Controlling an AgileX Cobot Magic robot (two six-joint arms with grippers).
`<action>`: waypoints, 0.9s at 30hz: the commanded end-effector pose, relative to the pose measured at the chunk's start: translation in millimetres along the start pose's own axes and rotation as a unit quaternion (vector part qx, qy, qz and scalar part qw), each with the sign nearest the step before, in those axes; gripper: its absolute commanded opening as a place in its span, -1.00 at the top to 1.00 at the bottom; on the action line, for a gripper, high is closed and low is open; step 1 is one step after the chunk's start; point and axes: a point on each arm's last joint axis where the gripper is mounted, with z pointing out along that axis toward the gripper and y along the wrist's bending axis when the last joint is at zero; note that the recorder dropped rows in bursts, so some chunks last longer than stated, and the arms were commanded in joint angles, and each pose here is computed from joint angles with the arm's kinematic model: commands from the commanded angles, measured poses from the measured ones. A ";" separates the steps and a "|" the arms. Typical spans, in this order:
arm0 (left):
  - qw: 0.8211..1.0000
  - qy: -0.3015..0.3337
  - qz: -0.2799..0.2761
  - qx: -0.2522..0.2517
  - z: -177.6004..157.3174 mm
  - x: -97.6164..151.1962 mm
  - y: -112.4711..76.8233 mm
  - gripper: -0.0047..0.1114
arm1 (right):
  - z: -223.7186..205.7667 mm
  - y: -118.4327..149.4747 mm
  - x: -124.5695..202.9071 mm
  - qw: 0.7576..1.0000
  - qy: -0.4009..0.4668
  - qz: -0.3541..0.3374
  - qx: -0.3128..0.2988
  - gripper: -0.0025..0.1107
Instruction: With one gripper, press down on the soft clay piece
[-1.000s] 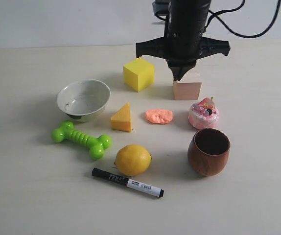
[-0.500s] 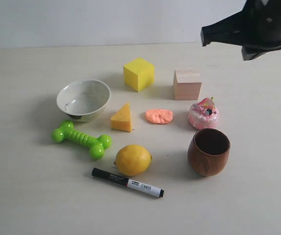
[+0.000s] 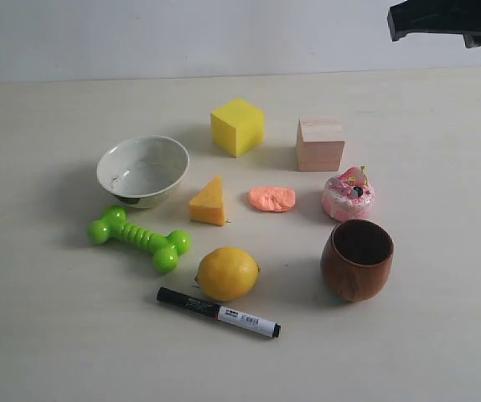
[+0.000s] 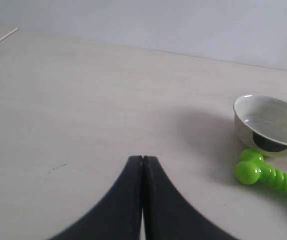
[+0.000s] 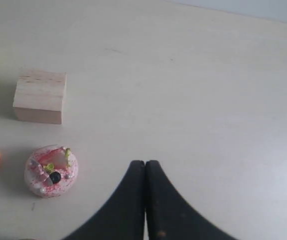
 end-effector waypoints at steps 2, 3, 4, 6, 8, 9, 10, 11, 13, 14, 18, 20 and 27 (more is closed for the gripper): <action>1.000 -0.009 -0.007 0.005 -0.8 -2.2 -0.8 0.92 | -12.1 -19.4 -6.5 0.999 -0.051 0.009 0.008 0.96; 1.000 -0.009 -0.007 0.005 -0.8 -2.2 -0.8 0.92 | -15.0 -26.4 -7.9 0.997 -0.067 0.023 0.000 0.96; 1.000 -0.009 -0.007 0.005 -0.8 -2.2 -0.8 0.92 | -17.8 -33.6 -8.4 0.996 -0.084 0.035 -0.013 0.96; 1.000 -0.009 -0.007 0.005 -0.8 -2.2 -0.8 0.92 | -23.4 -47.3 -5.3 0.991 -0.112 0.053 -0.040 0.96; 1.000 -0.009 -0.007 0.005 -0.8 -2.2 -0.8 0.92 | -27.2 -60.4 1.6 0.987 -0.131 0.069 -0.059 0.96; 1.000 -0.009 -0.007 0.005 -0.8 -2.2 -0.8 0.92 | -29.1 -67.9 6.9 0.985 -0.141 0.078 -0.064 0.96; 1.000 -0.009 -0.007 0.005 -0.8 -2.2 -0.8 0.92 | -31.1 -76.0 14.1 0.983 -0.147 0.088 -0.062 0.96; 1.000 -0.009 -0.007 0.005 -0.8 -2.2 -0.8 0.92 | -32.7 -82.1 20.6 0.982 -0.152 0.098 -0.060 0.96; 1.000 -0.009 -0.007 0.005 -0.8 -2.2 -0.8 0.92 | -35.8 -98.1 39.3 0.979 -0.160 0.121 -0.040 0.96; 1.000 -0.009 -0.007 0.005 -0.8 -2.2 -0.8 0.92 | -34.8 -104.9 49.0 0.978 -0.158 0.132 -0.027 0.96; 1.000 -0.009 -0.007 0.005 -0.8 -2.2 -0.8 0.92 | -44.6 -126.8 90.2 0.969 -0.172 0.178 0.017 0.96; 1.000 -0.009 -0.007 0.005 -0.8 -2.2 -0.8 0.92 | -48.3 -130.9 109.5 0.964 -0.183 0.192 0.029 0.96; 1.000 -0.009 -0.007 0.005 -0.8 -2.2 -0.8 0.92 | -54.0 -119.3 172.0 0.943 -0.253 0.216 0.027 0.96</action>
